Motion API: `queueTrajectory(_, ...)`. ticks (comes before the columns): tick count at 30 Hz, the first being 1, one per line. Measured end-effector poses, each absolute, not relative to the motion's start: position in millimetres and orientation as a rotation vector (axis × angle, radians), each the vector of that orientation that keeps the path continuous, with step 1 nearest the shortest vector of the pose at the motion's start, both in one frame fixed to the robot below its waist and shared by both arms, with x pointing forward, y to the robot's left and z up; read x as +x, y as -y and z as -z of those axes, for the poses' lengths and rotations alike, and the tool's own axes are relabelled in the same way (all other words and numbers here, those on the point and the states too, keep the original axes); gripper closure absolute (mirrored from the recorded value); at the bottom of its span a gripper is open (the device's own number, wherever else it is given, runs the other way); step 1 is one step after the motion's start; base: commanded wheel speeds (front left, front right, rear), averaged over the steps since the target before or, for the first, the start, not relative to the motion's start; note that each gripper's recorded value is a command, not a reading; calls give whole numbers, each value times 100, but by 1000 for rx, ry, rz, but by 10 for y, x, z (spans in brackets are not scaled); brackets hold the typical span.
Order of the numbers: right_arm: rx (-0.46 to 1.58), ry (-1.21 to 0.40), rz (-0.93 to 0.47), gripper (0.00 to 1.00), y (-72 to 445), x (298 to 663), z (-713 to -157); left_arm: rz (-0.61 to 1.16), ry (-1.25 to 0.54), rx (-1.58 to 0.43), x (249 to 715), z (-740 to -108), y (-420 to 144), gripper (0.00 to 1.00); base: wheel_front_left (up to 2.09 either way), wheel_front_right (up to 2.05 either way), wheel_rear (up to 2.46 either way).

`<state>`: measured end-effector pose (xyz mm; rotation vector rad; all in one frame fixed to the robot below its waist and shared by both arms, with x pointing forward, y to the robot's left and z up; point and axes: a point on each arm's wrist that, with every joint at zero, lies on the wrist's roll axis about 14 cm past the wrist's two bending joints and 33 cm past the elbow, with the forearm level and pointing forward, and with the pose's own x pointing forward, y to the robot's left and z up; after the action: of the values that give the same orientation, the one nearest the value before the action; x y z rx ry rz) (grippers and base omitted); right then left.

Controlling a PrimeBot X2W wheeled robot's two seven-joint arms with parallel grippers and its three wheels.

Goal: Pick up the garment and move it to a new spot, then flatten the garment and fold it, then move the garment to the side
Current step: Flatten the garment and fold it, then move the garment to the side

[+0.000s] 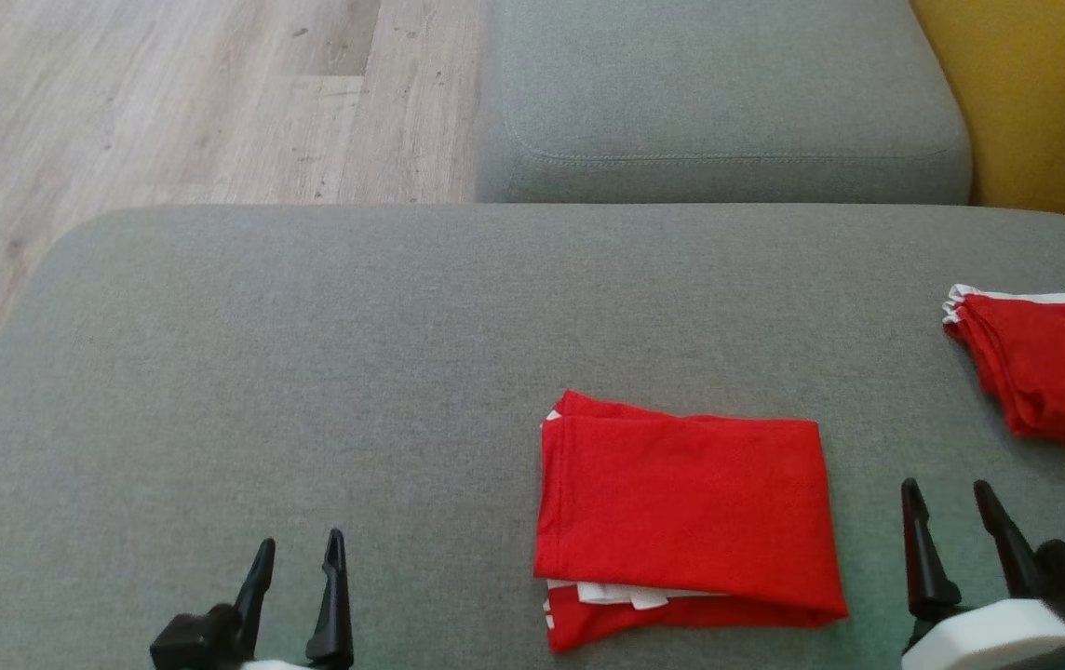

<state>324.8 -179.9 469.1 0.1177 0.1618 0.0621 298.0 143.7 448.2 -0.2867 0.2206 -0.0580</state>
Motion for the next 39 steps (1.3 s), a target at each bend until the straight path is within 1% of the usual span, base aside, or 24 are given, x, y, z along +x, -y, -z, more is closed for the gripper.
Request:
queueTrajectory(13, 119, -176, -96, 0, 1680, 3230, -4645, 58, -218, -283, 2979, -4484, -1440, 0, 0, 0, 0)
queueTrajectory(16, 121, -205, -113, 0, 1619, 3227, -4593, 55, -221, -284, 2977, -4477, -1448, 0, 0, 0, 0)
queueTrajectory(21, 97, -336, -138, 0, 1552, 3255, -4404, 44, -226, -285, 2956, -4456, -1474, 0, 0, 0, 0)
queueTrajectory(24, 77, -415, -145, 0, 1536, 3367, -4349, 35, -229, -280, 2939, -4442, -1501, 0, 0, 0, 0)
queueTrajectory(28, 66, -568, -165, 0, 1471, 3471, -4182, 15, -240, -283, 2901, -4406, -1545, 0, 0, 0, 0)
queueTrajectory(36, 85, -821, -191, 0, 1365, 3436, -3723, -39, -254, -284, 2829, -4347, -1677, 0, 0, 0, 0)
queueTrajectory(39, 106, -863, -214, 0, 1281, 3436, -3646, -54, -256, -289, 2811, -4336, -1720, 0, 0, 0, 0)
